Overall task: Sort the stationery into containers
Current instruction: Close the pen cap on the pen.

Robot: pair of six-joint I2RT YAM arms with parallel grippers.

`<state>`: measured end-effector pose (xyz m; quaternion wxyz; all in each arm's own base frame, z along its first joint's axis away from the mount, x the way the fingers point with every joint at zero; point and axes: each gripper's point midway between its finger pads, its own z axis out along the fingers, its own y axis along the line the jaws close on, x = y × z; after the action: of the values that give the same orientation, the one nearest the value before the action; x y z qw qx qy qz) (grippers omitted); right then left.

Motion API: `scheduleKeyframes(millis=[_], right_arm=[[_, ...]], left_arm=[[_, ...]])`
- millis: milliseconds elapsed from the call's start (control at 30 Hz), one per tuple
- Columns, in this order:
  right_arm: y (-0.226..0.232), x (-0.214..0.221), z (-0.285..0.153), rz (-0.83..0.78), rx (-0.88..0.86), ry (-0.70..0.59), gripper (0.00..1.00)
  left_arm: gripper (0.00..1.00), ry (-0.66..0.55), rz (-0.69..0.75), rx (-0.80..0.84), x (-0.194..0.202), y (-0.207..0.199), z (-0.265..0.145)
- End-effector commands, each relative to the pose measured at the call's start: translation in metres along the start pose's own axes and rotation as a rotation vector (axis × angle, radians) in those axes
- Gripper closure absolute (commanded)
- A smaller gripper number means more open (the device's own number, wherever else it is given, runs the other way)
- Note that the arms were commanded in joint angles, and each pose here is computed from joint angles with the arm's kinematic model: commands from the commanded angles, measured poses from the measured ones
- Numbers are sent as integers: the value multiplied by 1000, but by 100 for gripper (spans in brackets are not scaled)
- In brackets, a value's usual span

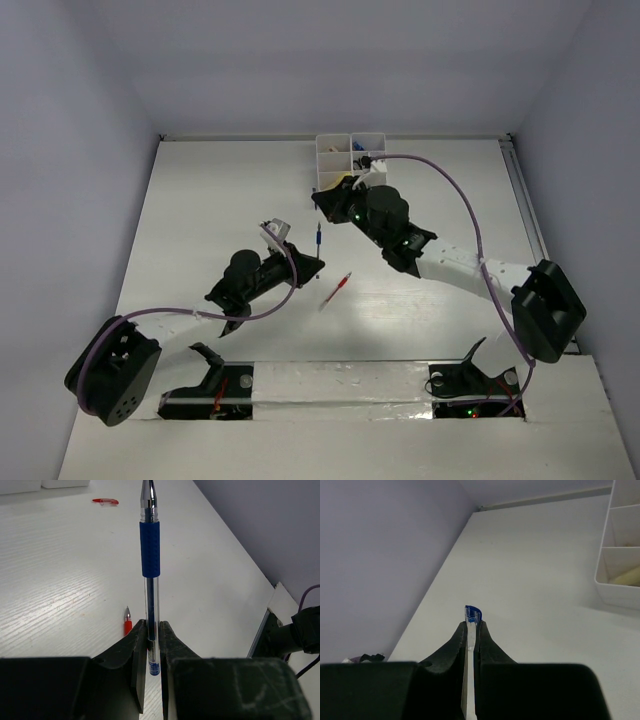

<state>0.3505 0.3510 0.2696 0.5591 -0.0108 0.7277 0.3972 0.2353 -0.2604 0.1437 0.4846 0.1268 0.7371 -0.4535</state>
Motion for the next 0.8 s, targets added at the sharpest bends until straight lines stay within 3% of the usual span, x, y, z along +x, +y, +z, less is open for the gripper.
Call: scheduleKeyframes(millis=[0, 333, 767], right_arm=[[21, -8, 0, 22, -77, -57, 100], [21, 21, -10, 35, -95, -31, 100], [24, 13, -12, 19, -93, -64, 100]], left_arm=[[100, -80, 32, 50, -25, -14, 1], [100, -119, 31, -47, -32, 0, -4], [100, -99, 22, -30, -28, -1, -1]])
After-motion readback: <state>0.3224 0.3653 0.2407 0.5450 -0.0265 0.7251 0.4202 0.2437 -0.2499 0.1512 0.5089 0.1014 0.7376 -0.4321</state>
